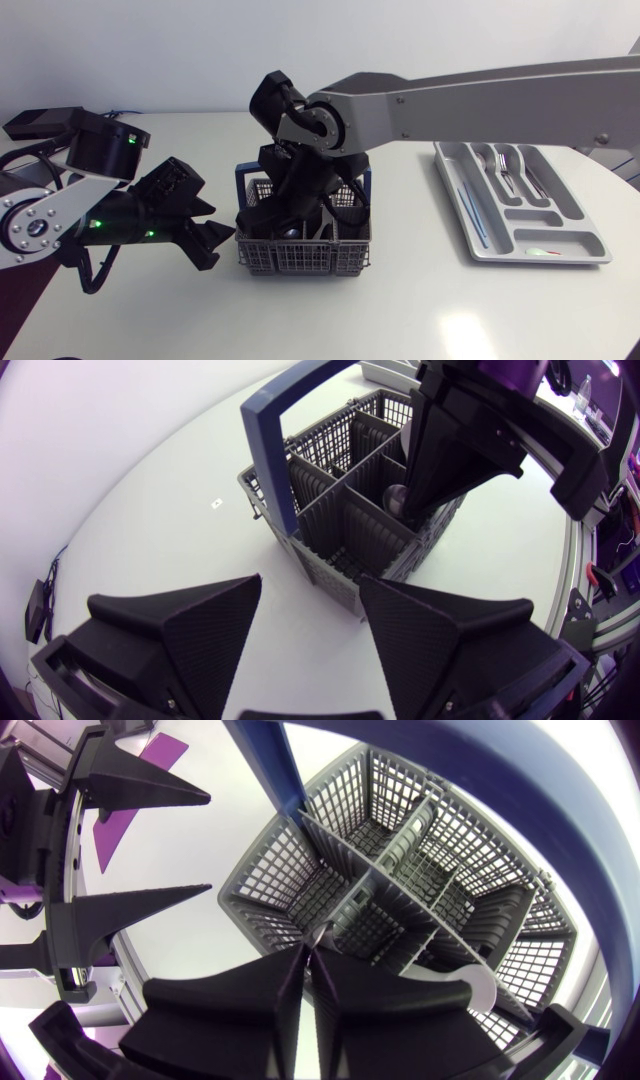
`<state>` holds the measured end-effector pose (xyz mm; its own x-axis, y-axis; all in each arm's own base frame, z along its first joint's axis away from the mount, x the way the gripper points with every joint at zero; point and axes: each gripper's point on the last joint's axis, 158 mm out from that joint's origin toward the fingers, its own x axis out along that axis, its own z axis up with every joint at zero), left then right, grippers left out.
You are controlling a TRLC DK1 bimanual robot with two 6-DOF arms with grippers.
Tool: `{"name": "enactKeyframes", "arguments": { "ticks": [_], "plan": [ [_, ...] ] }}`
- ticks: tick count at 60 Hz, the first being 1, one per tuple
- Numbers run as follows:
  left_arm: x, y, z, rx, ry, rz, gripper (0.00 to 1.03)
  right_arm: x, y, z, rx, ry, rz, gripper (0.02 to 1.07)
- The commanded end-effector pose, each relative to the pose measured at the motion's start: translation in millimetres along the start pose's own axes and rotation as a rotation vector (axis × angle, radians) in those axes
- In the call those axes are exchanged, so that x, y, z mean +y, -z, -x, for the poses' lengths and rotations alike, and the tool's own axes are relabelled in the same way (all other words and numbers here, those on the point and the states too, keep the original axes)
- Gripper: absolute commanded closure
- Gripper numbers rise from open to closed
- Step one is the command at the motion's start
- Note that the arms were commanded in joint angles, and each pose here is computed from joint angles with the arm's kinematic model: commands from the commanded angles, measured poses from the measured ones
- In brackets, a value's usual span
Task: Unload the cutlery basket into the drawer organizer.
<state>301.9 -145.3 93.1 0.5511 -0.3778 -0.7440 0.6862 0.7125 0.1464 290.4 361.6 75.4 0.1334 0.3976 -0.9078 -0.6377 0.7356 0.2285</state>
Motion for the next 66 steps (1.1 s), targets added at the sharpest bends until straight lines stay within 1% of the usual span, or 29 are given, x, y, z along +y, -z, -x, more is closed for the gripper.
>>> {"name": "enactKeyframes", "arguments": {
  "ticks": [1,7,26,28,35,42,55,61,66],
  "plan": [
    [-5,10,-6,0.025,0.012,-0.02,0.34,-1,4,-3,0.014,0.011,-0.015,1.01],
    [-5,10,-5,0.023,0.012,-0.018,0.34,3,-1,9,-0.013,-0.002,-0.006,1.01],
    [-7,13,-5,0.03,0.015,-0.016,0.33,18,-17,61,-0.121,-0.111,0.005,1.01],
    [-8,12,-5,0.03,0.018,-0.019,0.34,24,-19,73,-0.138,-0.158,0.005,1.01],
    [-11,10,-5,0.027,0.023,-0.025,0.34,35,-25,107,-0.185,-0.254,0.003,1.01],
    [-14,8,-4,0.028,0.026,-0.033,0.34,45,-27,136,-0.231,-0.305,0.02,1.01],
    [-12,0,-3,0.019,0.011,-0.046,0.33,45,-20,187,-0.305,-0.314,0.046,1.01],
    [-14,-4,-2,0.012,0.015,-0.053,0.34,36,-11,205,-0.325,-0.297,0.046,1.01],
    [-18,-12,1,0.002,0.02,-0.065,0.33,19,2,223,-0.346,-0.256,0.035,1.01]
  ]
}}
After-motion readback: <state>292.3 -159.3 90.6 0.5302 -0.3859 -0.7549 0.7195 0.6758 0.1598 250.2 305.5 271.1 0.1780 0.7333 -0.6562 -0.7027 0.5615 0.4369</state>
